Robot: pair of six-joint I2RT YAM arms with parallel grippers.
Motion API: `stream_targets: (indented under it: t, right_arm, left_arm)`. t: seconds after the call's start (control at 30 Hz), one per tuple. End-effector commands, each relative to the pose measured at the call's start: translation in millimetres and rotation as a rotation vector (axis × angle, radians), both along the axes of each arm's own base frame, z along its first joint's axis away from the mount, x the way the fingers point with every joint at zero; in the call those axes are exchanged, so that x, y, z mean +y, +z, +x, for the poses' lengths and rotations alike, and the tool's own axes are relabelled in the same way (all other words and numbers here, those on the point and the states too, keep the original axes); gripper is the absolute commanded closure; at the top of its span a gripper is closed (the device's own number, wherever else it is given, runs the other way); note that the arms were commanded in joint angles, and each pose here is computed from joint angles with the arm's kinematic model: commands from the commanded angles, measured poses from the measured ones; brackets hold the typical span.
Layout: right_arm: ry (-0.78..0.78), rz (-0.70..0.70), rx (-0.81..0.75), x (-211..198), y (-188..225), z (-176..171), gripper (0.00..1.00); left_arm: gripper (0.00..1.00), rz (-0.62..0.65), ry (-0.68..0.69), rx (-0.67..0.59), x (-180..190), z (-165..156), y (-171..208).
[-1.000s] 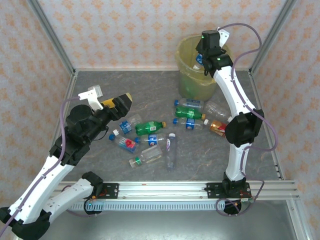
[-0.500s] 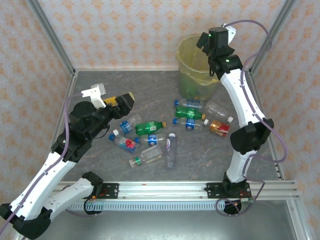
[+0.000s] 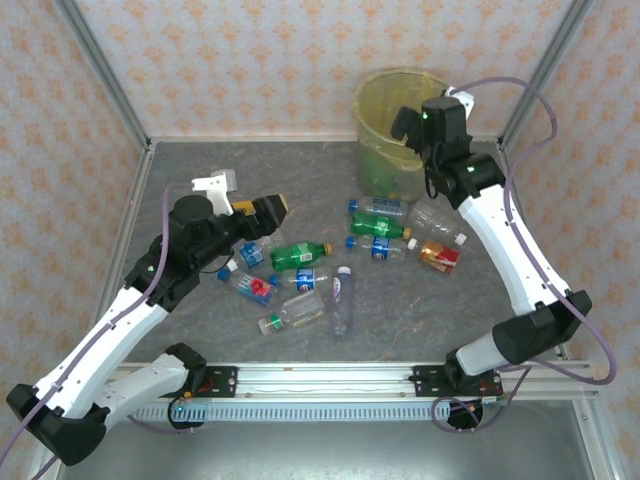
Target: Put the plastic bottles in the bin
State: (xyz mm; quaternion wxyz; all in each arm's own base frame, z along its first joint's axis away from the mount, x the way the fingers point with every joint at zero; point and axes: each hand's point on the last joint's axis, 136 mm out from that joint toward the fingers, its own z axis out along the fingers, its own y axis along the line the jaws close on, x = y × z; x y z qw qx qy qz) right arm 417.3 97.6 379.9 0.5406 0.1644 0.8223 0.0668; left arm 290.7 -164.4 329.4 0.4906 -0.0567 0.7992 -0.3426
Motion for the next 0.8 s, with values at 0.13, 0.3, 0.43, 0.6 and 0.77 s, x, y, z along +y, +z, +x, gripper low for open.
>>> stream_targets:
  t: [0.13,0.3,0.43,0.6,0.77]
  right_arm:
    - [0.111,0.043,0.116,31.6,-44.3,-56.3,0.0]
    - [0.191,0.099,0.251,61.5,-98.6,-87.5,0.0]
    - [0.235,0.134,0.344,85.1,-137.5,-108.4,0.0]
    - [0.287,0.19,0.442,112.4,-183.8,-136.9,0.0]
    - [0.315,0.24,0.544,128.4,-226.5,-161.7,0.0]
  left_arm:
    - [0.01,0.047,-0.034,0.039,-7.3,1.9,-18.9]
    - [0.01,0.065,-0.052,0.08,-10.6,2.2,-34.4]
    - [0.01,0.084,-0.063,0.115,-11.7,0.0,-47.7]
    - [0.01,0.103,-0.062,0.129,-7.9,-4.6,-54.4]
    - [0.01,0.106,-0.057,0.13,-5.6,-6.8,-56.4]
